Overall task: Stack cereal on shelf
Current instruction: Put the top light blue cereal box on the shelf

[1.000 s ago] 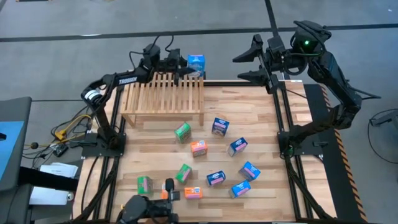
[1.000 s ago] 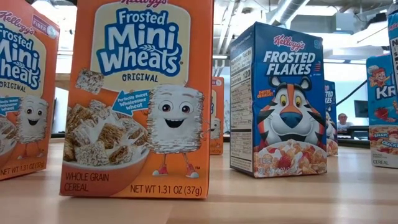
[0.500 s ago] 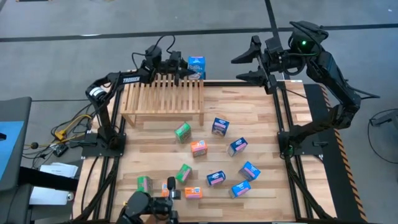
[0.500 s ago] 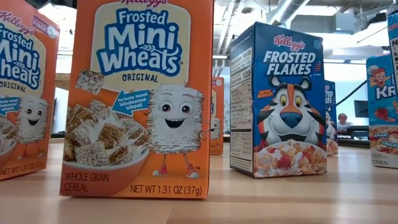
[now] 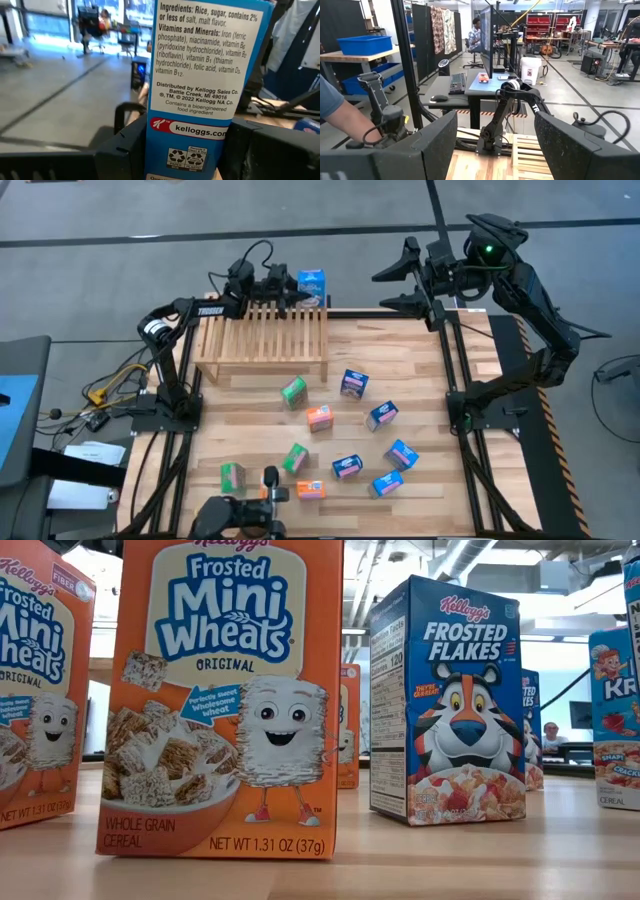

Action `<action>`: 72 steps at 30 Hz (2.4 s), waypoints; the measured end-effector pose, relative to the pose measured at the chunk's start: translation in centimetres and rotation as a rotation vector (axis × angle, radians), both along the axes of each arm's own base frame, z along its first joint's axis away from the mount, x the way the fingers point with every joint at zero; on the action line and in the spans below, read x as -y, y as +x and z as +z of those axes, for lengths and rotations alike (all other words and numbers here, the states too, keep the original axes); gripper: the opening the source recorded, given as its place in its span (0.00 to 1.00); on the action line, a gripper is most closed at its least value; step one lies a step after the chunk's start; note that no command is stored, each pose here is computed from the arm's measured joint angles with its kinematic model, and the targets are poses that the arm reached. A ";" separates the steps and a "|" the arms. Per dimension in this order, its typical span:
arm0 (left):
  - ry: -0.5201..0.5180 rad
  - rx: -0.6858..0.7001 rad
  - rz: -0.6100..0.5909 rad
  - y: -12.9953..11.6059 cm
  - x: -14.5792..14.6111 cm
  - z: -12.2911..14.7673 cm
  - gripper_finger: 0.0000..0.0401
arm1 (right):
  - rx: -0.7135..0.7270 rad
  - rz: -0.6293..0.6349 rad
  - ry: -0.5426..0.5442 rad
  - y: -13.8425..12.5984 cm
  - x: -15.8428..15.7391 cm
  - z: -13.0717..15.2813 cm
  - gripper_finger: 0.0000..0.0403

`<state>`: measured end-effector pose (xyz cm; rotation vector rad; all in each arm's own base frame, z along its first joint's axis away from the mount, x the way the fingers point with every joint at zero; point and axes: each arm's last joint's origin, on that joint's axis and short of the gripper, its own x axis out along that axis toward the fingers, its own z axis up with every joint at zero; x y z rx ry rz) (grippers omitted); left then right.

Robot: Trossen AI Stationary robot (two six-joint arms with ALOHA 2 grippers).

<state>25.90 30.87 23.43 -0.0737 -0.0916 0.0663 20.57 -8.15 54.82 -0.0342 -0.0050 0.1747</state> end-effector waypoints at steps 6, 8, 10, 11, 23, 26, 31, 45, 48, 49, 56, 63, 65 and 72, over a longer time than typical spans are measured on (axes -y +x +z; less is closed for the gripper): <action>-0.016 -0.002 -0.008 0.0 0.1 -0.1 0.39 | 0.003 -0.002 -0.002 0.0 0.0 0.0 0.72; -0.007 -0.006 -0.006 0.0 0.0 -0.1 0.39 | 0.003 -0.002 -0.002 0.0 0.0 0.0 0.72; -0.004 -0.026 0.001 0.1 0.1 -0.4 0.39 | 0.003 -0.002 -0.002 0.0 0.0 0.0 0.72; -0.009 -0.037 0.001 0.1 0.0 -0.5 0.39 | 0.003 -0.002 -0.002 0.0 0.0 0.0 0.72; 0.004 -0.046 -0.011 0.2 0.2 -0.6 0.39 | -0.003 -0.002 0.000 0.2 0.1 -0.1 0.72; 0.005 -0.044 -0.010 0.2 0.1 -0.6 0.39 | -0.001 -0.001 0.000 0.2 0.1 -0.1 0.72; 0.009 -0.046 -0.014 0.1 0.1 -0.6 0.39 | -0.002 -0.001 0.000 0.2 0.1 -0.1 0.72; 0.002 -0.095 -0.009 0.5 0.4 -1.2 0.53 | -0.003 0.000 0.001 0.2 0.1 -0.1 0.72; -0.002 -0.093 -0.002 0.3 0.2 -1.2 0.60 | -0.005 -0.001 0.002 0.2 0.1 -0.1 0.72; -0.002 -0.093 0.000 0.3 0.2 -1.2 0.62 | -0.007 0.000 0.003 0.2 0.1 -0.1 0.72; -0.013 -0.090 -0.010 -0.4 -0.3 -1.2 0.70 | -0.011 0.000 0.004 0.2 0.1 -0.2 0.72; -0.028 -0.087 -0.032 -0.9 -0.6 -1.2 0.74 | -0.011 0.000 0.003 0.2 0.1 -0.2 0.72; -0.037 -0.087 -0.036 -1.0 -0.7 -1.1 0.75 | -0.010 0.000 0.003 0.2 0.1 -0.2 0.72; -0.098 -0.086 -0.102 -1.4 -0.7 -1.2 0.78 | -0.010 0.000 0.000 0.2 0.1 -0.2 0.72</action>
